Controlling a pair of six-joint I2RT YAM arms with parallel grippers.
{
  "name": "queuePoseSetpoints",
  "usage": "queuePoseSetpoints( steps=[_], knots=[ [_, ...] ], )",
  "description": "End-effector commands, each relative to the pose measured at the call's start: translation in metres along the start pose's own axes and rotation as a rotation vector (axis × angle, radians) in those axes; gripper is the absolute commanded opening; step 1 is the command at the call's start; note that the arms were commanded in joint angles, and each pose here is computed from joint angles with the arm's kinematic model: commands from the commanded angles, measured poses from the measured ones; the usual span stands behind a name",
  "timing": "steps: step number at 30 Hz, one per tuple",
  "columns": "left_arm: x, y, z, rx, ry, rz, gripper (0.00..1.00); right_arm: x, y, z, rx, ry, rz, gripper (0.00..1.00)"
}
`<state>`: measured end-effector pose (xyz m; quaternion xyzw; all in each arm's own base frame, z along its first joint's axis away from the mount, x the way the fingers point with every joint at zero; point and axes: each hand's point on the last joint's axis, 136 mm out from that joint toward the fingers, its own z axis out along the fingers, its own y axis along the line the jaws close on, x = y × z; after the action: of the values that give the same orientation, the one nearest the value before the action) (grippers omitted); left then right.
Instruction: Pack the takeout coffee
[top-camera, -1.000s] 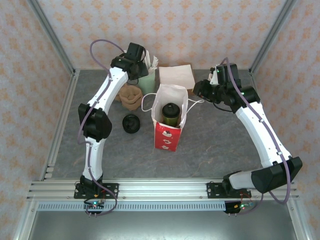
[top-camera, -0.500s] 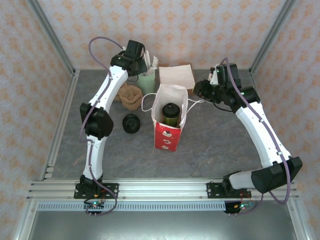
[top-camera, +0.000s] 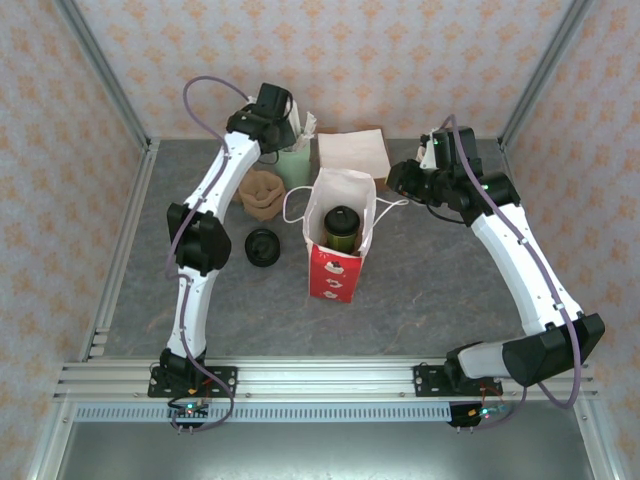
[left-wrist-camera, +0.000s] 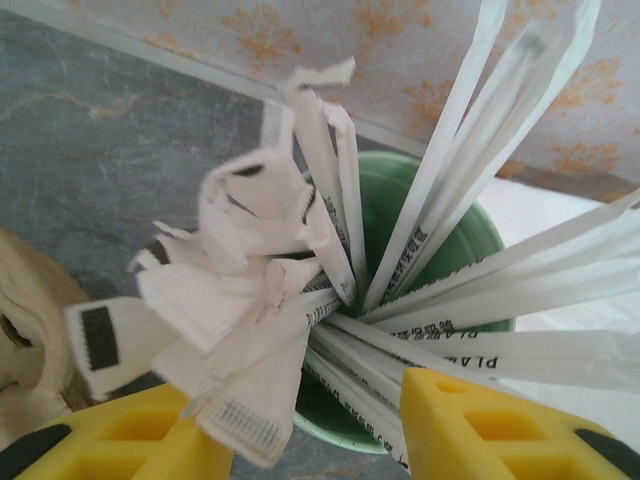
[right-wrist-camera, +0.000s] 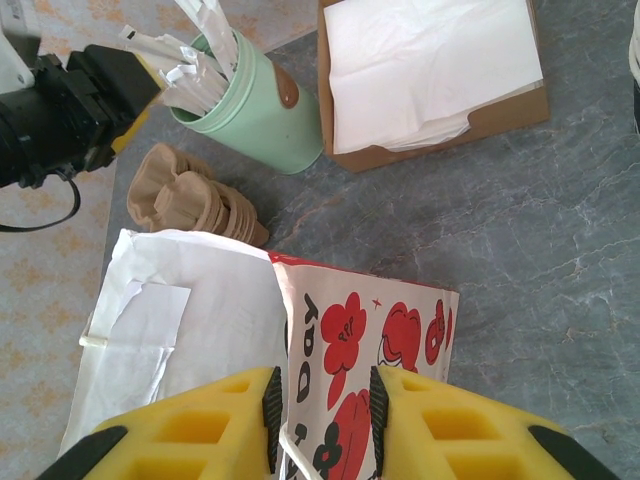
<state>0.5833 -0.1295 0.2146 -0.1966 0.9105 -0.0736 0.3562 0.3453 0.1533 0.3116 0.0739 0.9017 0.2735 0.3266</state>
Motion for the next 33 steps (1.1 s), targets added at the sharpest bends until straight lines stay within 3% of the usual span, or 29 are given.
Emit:
queuePoseSetpoints(
  steps=[1,6,15,22,33],
  knots=[
    [-0.021,0.008,-0.002,-0.031,-0.070,-0.012,0.47,-0.004,0.000,0.000,0.006,-0.031,-0.021,0.32],
    [-0.024,0.007,0.002,-0.033,-0.082,-0.016,0.39,-0.003,-0.002,0.001,0.010,-0.028,-0.019,0.32],
    [-0.023,0.004,0.013,-0.021,-0.078,-0.009,0.34,-0.003,-0.005,0.003,0.023,-0.029,-0.024,0.32],
    [-0.027,0.004,0.002,-0.018,-0.084,-0.009,0.27,-0.002,-0.005,0.005,0.024,-0.024,-0.025,0.32],
    [-0.024,0.008,-0.022,-0.015,-0.074,-0.006,0.32,-0.002,-0.006,0.009,0.020,-0.019,-0.024,0.32]
  ],
)
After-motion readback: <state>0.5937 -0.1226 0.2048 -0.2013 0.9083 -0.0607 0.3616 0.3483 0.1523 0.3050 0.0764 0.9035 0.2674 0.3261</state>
